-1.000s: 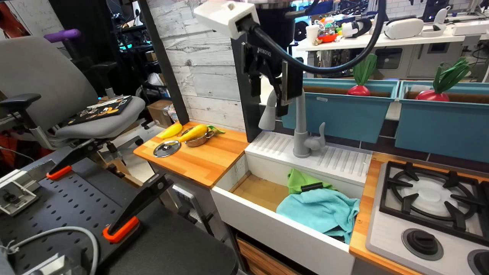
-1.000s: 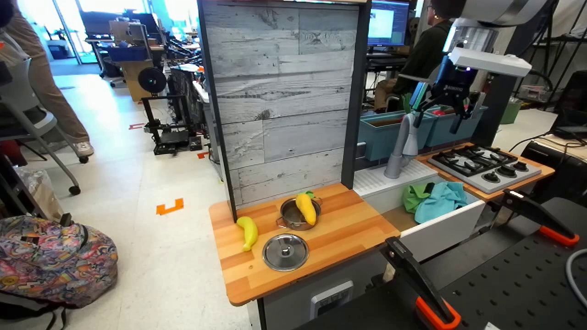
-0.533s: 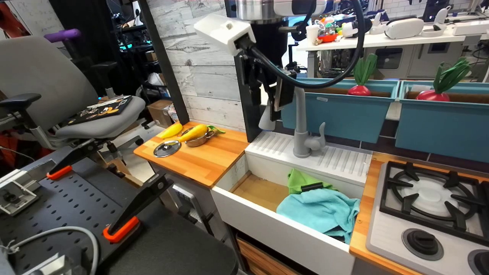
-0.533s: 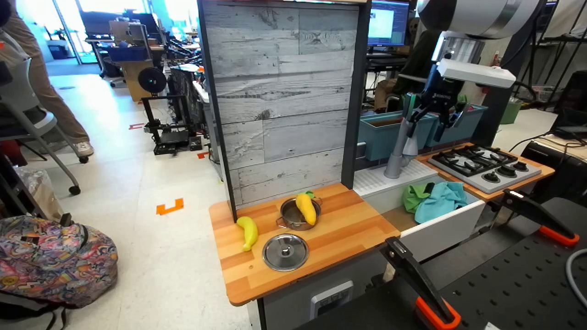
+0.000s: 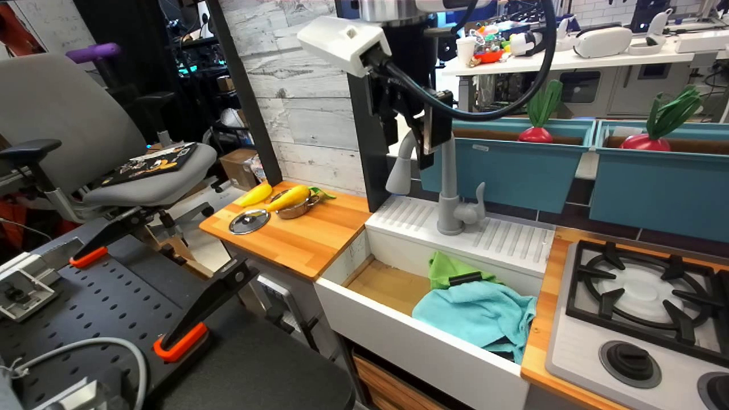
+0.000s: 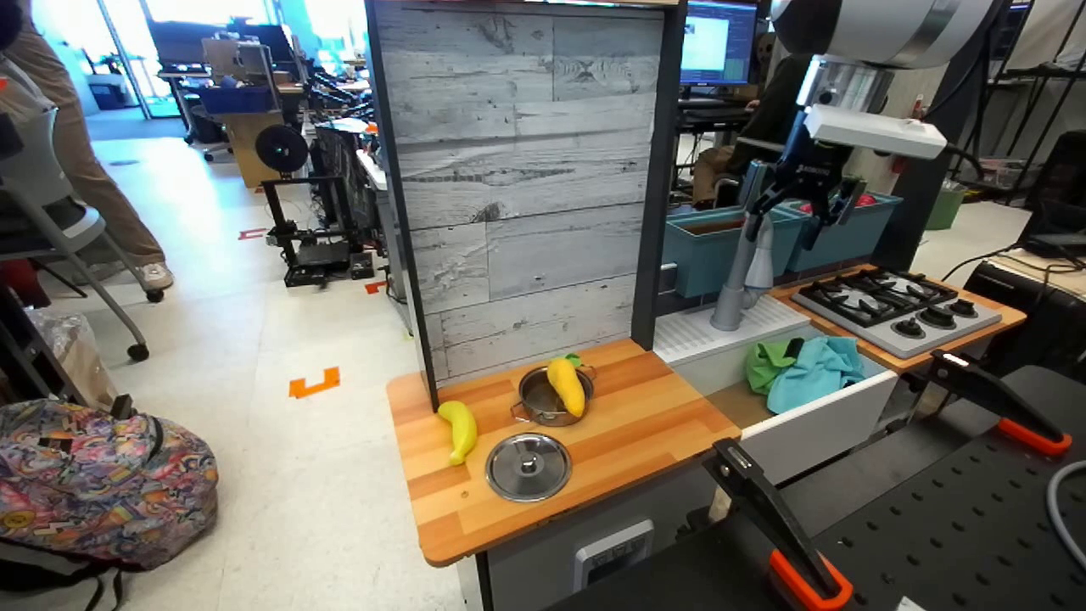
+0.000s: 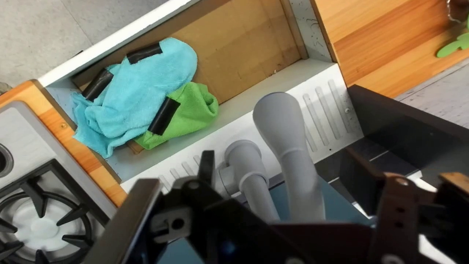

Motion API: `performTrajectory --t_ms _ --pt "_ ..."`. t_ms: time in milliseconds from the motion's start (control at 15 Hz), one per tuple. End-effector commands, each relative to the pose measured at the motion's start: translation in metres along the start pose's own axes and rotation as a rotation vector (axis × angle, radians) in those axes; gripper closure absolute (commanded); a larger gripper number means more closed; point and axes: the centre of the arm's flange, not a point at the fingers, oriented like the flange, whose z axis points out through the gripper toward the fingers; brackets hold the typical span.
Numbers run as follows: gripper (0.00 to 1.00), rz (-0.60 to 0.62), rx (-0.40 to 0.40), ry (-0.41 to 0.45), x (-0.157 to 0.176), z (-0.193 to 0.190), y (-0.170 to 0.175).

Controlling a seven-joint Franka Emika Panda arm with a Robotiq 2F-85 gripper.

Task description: Push the faucet to the left side of the sink.

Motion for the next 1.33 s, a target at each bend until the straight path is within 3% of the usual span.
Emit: performTrajectory --t_ms 0,67,133,600,667,933,1267 --pt "0.32 -0.01 -0.006 0.032 0.01 0.006 -0.004" --pt "0.27 -0.01 -0.007 0.032 0.01 0.007 -0.004" --pt "0.29 -0.011 -0.007 0.03 0.01 0.008 -0.004" --pt "0.95 0.004 0.015 0.015 0.009 0.017 -0.008" --pt "1.0 0.003 0.019 0.01 0.008 0.018 -0.011" --pt "0.98 0.008 0.043 0.021 0.008 0.02 -0.021" --pt "0.98 0.088 0.156 0.054 0.016 0.024 -0.041"
